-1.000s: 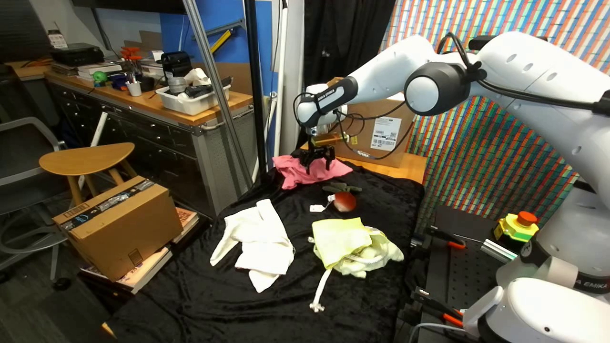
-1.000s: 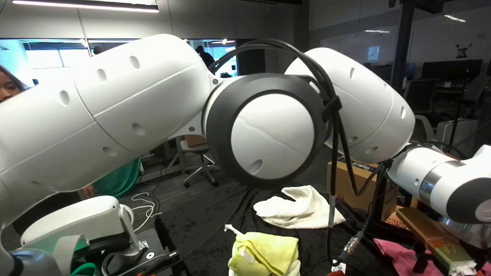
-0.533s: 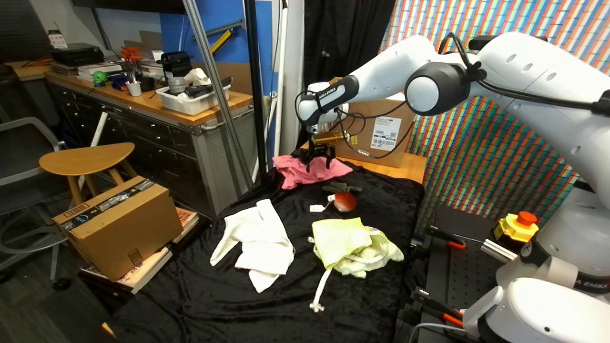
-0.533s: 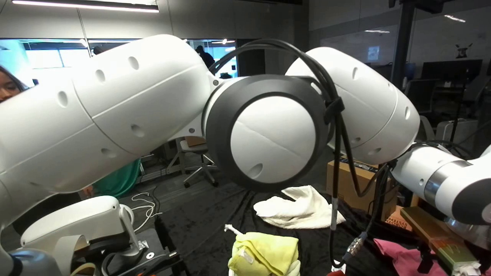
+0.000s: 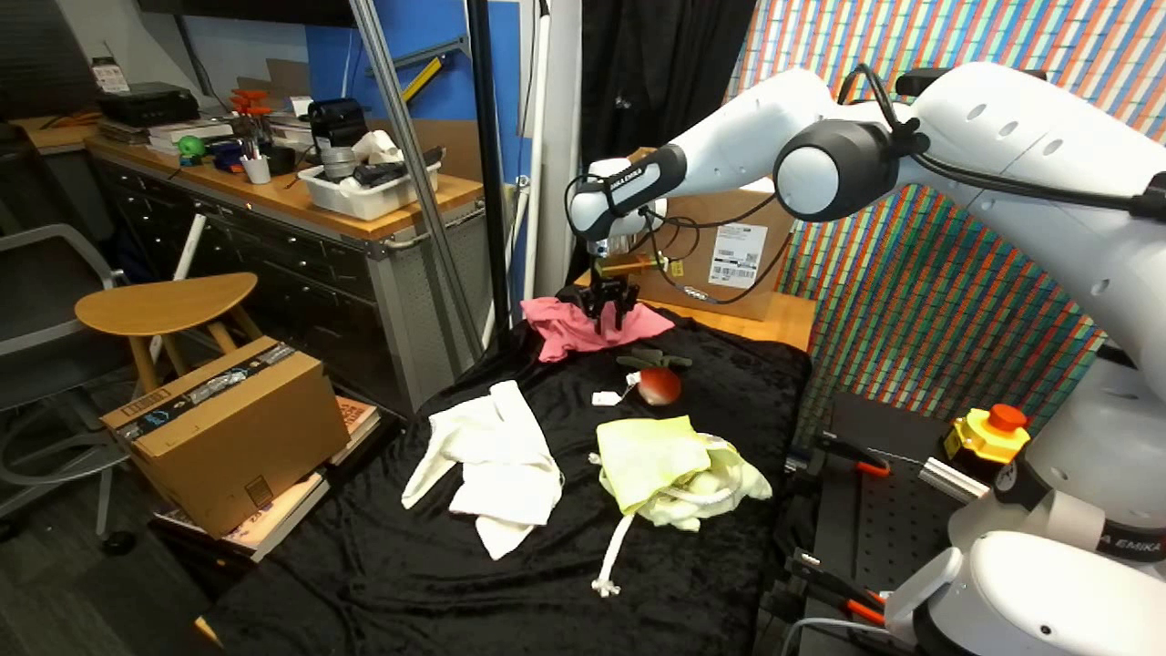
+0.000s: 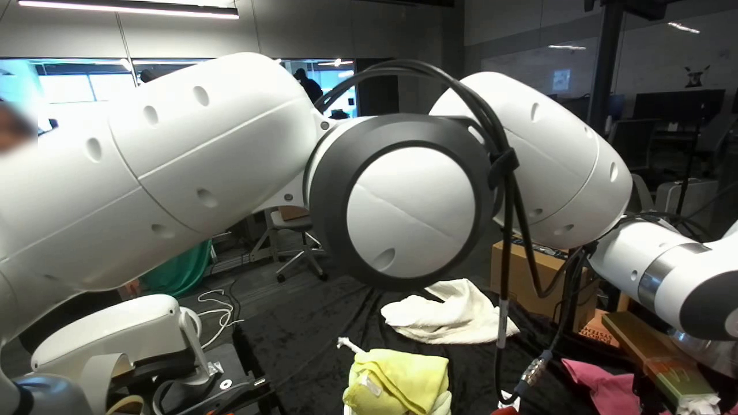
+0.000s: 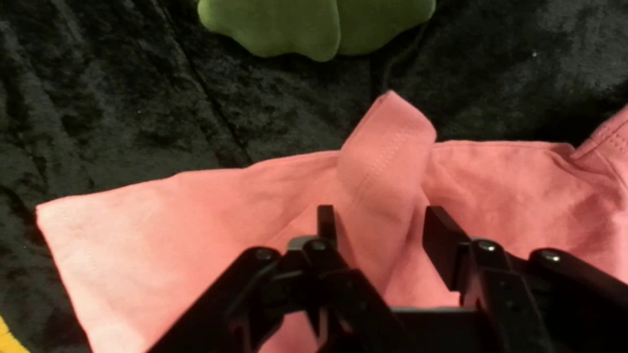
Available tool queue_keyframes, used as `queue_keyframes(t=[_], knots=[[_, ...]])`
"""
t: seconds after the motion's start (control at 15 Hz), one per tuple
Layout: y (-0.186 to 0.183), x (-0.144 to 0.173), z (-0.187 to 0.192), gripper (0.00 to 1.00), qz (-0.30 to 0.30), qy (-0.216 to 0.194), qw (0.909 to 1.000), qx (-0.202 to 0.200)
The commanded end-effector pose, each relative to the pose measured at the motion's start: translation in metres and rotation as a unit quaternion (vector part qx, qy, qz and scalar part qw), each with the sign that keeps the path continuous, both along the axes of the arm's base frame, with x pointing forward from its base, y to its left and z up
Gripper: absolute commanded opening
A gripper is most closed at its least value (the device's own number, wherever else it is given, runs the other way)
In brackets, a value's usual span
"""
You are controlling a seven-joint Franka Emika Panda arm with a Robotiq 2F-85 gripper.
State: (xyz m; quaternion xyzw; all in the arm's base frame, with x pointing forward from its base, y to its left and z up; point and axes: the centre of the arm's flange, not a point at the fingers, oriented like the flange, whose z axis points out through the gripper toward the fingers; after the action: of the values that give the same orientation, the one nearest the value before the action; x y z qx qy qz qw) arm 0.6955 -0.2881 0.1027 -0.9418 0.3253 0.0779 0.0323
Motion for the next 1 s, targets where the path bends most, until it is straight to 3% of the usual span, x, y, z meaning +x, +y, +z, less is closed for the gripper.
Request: queue_keyframes(t=[0.0, 0.13, 0.27, 0.53, 0.93], knots=[[-0.007, 0.009, 0.002, 0.19, -0.016, -0.011, 0.9998, 0.011], [-0.008, 0.007, 0.0, 0.05, -0.019, -0.01, 0.9997, 0.012], [-0.008, 0.006, -0.001, 0.01, -0.02, -0.01, 0.9997, 0.014], [-0.001, -0.001, 0.008, 0.02, -0.012, -0.027, 0.9994, 0.016], [0.026, -0.022, 0.061, 0.02, 0.017, -0.121, 0.9924, -0.002]])
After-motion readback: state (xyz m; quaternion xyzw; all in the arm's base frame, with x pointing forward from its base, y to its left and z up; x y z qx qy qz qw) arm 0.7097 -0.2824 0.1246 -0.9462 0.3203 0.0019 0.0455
